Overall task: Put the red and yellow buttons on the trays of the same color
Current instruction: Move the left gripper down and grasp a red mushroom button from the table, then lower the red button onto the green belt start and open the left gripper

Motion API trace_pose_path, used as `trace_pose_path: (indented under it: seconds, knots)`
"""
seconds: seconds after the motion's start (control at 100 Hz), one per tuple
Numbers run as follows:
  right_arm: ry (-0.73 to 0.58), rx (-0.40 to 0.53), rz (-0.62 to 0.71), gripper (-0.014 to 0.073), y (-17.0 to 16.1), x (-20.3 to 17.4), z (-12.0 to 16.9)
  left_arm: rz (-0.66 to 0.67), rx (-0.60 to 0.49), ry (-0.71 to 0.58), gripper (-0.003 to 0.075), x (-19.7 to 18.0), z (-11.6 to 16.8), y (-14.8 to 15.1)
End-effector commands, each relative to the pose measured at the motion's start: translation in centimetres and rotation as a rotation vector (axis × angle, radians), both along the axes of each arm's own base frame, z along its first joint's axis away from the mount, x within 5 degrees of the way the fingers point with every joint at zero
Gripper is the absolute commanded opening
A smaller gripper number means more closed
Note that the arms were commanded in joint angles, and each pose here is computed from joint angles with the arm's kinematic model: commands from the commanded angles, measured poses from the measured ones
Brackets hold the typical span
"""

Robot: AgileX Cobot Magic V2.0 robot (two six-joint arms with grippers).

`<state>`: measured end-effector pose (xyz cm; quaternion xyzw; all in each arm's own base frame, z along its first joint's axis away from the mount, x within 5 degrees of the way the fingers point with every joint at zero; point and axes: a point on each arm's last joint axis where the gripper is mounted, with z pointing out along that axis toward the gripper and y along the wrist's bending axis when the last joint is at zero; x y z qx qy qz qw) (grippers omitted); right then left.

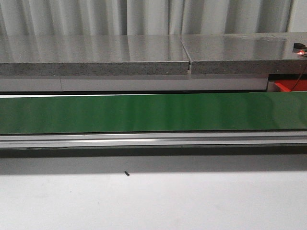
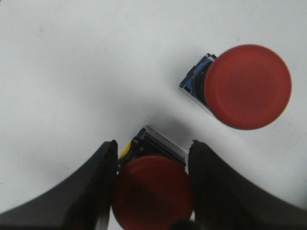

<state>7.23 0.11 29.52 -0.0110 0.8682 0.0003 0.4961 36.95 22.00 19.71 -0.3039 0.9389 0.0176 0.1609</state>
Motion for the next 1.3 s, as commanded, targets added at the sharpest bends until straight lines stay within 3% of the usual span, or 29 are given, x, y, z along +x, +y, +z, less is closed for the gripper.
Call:
trace_pose_path:
  seconds: [0.0,0.23,0.61,0.96,1.29]
  knots:
    - [-0.083,-0.009,0.002,-0.0091,0.0,0.2,1.2,0.008,0.053,-0.111,0.0124,-0.1,4.3,-0.2]
    - [-0.083,-0.009,0.002,-0.0091,0.0,0.2,1.2,0.016,0.073,-0.197,0.0124,-2.2,8.6,-1.7]
    - [-0.083,-0.009,0.002,-0.0091,0.0,0.2,1.2,-0.126,0.111,-0.324,0.0124,-4.7,13.8,-8.5]
    - [-0.083,-0.009,0.002,-0.0091,0.0,0.2,1.2,-0.261,0.046,-0.273,0.0124,-2.8,12.0,-13.1]
    - [-0.082,-0.009,0.002,-0.0091,0.0,0.2,1.2,-0.283,-0.007,-0.203,0.0130,-2.1,10.1,-14.0]
